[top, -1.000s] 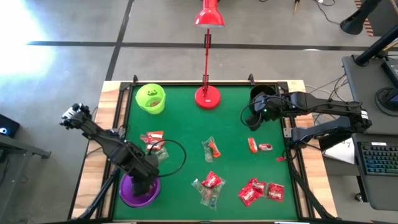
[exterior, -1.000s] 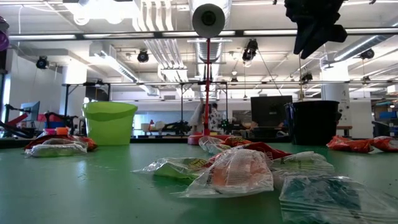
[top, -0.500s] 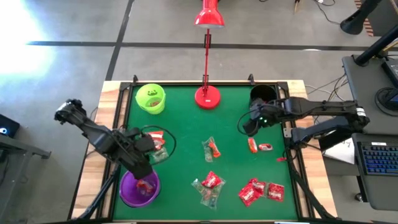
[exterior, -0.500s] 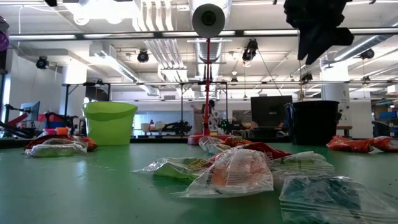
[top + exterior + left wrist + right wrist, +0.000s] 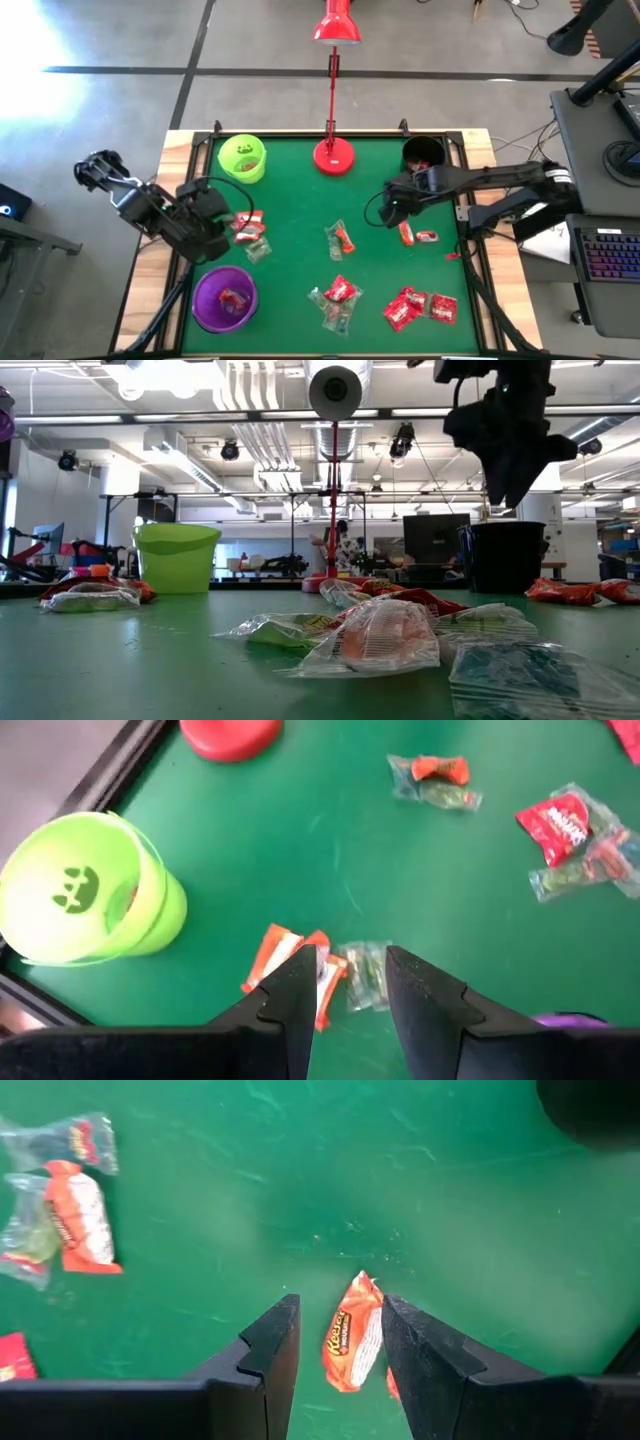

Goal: Sort candy
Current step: Put the orange candy into the violet bucket

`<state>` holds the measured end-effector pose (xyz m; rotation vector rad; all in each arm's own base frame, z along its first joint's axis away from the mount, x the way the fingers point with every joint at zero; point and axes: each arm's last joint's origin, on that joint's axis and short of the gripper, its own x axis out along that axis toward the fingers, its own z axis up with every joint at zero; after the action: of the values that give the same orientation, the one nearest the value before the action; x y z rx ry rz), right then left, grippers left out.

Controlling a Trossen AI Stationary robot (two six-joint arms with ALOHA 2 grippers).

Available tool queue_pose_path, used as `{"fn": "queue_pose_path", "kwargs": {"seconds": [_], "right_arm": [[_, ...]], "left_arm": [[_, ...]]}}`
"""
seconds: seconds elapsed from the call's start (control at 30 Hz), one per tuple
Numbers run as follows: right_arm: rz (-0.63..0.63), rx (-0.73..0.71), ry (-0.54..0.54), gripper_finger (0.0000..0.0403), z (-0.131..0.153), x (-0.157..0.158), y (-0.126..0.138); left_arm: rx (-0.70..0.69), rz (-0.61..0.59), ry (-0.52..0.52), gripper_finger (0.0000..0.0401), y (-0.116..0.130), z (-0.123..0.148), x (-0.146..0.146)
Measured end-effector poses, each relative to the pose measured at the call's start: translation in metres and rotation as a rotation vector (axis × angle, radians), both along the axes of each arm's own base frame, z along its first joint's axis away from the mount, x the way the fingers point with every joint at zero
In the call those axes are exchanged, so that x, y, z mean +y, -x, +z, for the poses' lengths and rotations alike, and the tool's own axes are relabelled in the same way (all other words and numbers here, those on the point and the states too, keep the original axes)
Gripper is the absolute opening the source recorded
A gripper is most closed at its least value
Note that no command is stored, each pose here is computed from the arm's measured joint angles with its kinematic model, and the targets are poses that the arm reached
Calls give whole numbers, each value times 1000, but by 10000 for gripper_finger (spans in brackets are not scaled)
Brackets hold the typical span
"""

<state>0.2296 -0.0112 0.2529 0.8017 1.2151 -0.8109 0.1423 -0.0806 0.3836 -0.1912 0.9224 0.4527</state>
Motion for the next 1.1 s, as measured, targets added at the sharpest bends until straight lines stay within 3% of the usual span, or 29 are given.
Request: {"fn": "queue_pose_path", "kwargs": {"seconds": [0.5, 1.1], "right_arm": [[-92, 220, -88, 137, -52, 9, -16], [-118, 291, -105, 137, -69, 34, -18]], "left_arm": [[-36, -49, -30, 105, 17, 9, 12], [-40, -58, -54, 105, 19, 10, 14]]}}
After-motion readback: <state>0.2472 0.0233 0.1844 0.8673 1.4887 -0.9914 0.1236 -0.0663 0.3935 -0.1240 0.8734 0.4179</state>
